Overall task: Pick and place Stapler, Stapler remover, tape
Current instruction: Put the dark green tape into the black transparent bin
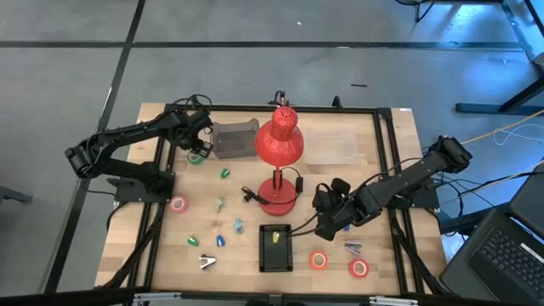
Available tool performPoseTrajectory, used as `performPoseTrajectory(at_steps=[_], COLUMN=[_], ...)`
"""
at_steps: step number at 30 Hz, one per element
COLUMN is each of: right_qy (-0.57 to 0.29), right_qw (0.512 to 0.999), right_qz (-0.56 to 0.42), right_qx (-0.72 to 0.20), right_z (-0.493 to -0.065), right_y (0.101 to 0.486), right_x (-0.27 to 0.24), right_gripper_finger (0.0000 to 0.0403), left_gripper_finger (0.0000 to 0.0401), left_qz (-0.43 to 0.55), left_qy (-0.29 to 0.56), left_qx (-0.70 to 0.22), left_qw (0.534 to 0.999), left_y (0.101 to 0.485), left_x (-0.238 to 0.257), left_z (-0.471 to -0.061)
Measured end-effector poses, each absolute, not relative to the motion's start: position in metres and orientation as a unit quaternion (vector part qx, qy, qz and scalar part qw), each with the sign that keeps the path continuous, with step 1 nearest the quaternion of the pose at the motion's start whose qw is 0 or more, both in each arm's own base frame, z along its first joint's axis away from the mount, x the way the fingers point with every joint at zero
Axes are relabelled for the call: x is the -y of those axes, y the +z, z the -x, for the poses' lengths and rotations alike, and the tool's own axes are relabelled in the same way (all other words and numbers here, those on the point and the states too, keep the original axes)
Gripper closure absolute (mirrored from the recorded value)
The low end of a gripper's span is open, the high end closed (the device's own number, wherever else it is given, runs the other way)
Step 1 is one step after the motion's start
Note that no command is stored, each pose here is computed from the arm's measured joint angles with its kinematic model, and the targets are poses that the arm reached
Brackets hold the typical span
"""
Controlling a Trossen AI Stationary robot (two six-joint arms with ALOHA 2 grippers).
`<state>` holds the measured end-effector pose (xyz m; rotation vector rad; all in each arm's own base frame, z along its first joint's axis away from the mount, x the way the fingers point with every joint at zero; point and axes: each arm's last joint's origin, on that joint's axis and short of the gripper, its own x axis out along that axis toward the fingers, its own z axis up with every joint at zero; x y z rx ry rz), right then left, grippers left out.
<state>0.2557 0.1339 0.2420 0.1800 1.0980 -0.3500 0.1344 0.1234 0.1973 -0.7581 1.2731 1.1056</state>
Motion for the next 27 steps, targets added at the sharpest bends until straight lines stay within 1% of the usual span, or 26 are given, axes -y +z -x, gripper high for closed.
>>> performPoseTrajectory(at_steps=[3,7,15,19,22,27], right_qy=[-0.165,-0.165,-0.165,-0.162,-0.159,-0.155], right_qw=[0.835,0.835,0.835,0.835,0.836,0.836], right_qz=[-0.084,-0.085,-0.084,-0.082,-0.081,-0.079], right_qx=[-0.519,-0.518,-0.519,-0.519,-0.519,-0.520], right_z=[-0.256,-0.256,-0.256,-0.255,-0.254,-0.252], right_y=[0.242,0.242,0.242,0.242,0.242,0.241], right_x=[-0.134,-0.134,-0.134,-0.136,-0.138,-0.141], right_gripper_finger=[0.0183,0.0183,0.0183,0.0183,0.0183,0.0183], left_gripper_finger=[0.0262,0.0262,0.0262,0.0263,0.0262,0.0268], left_qz=[0.328,0.330,0.330,0.310,0.305,0.271], left_qy=[0.477,0.480,0.462,0.461,0.451,0.436], left_qx=[-0.554,-0.569,-0.613,-0.640,-0.654,-0.679], left_qw=[0.598,0.581,0.550,0.531,0.526,0.525], left_y=[0.195,0.187,0.157,0.144,0.135,0.132], left_x=[-0.124,-0.127,-0.141,-0.147,-0.148,-0.148], left_z=[-0.135,-0.138,-0.150,-0.152,-0.154,-0.153])
